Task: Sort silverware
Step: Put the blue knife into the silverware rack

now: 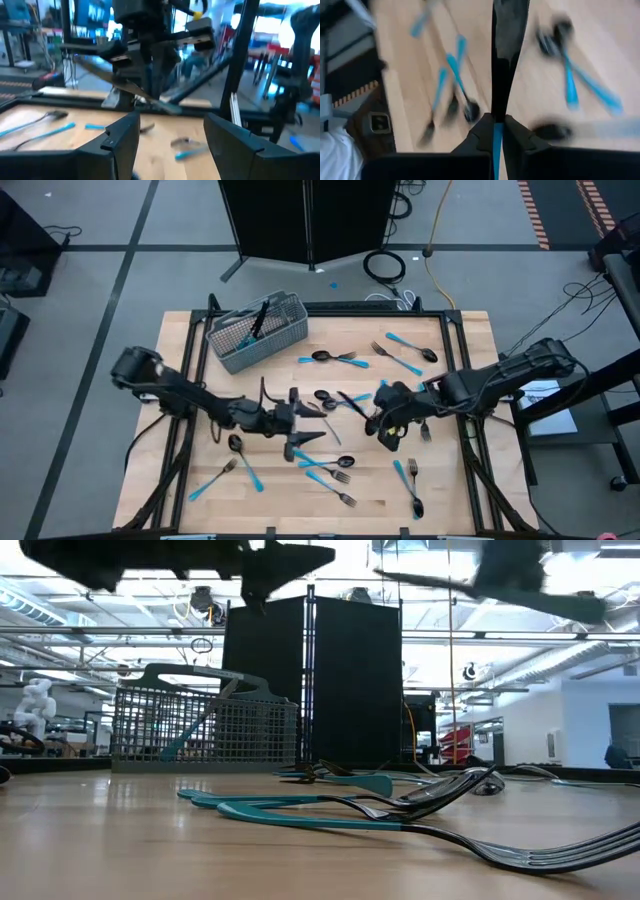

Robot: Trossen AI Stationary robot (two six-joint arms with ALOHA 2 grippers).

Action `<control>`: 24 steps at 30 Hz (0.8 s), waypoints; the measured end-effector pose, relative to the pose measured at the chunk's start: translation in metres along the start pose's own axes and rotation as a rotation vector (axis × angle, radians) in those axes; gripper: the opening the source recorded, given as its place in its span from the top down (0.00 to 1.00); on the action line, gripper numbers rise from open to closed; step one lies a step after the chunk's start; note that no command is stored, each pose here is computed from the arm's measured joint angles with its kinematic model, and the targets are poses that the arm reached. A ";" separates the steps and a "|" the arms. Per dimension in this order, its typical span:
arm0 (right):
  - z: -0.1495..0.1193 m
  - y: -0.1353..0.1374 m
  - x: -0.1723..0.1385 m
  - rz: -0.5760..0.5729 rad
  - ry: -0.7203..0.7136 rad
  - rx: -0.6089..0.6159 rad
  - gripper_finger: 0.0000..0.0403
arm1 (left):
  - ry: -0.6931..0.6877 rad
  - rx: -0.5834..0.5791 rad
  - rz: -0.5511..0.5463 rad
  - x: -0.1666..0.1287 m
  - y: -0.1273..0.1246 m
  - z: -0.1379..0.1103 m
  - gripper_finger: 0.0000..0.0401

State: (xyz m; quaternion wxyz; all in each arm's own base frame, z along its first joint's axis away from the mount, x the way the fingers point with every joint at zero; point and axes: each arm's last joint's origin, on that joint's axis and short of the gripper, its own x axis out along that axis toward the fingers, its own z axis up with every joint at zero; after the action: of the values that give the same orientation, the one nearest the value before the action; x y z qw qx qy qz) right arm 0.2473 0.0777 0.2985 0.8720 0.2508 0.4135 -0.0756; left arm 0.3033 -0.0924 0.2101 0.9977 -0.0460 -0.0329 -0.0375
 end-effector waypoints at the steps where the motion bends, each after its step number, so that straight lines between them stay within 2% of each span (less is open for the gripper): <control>1: 0.003 0.002 0.000 0.020 -0.030 -0.042 0.99 | -0.028 -0.011 0.001 0.003 0.001 -0.003 0.46; 4: 0.010 0.008 -0.001 0.076 -0.109 -0.148 0.99 | -0.098 -0.068 0.006 0.008 0.005 -0.012 0.46; 10: 0.020 0.017 -0.002 0.144 -0.220 -0.268 0.99 | -0.191 -0.088 0.025 0.014 0.016 -0.020 0.46; 15: 0.024 0.020 0.003 0.165 -0.255 -0.297 0.99 | -0.200 -0.072 -0.069 0.020 0.020 -0.020 0.46; 24: 0.030 0.016 0.016 0.137 -0.257 -0.316 0.99 | -0.234 -0.041 -0.089 0.028 0.021 -0.010 0.46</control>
State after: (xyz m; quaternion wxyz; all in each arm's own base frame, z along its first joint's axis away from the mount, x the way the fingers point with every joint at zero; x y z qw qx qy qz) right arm 0.2832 0.0783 0.3085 0.9491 0.1269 0.2876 0.0184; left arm 0.3339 -0.0745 0.2003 0.9832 -0.0692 -0.1504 -0.0766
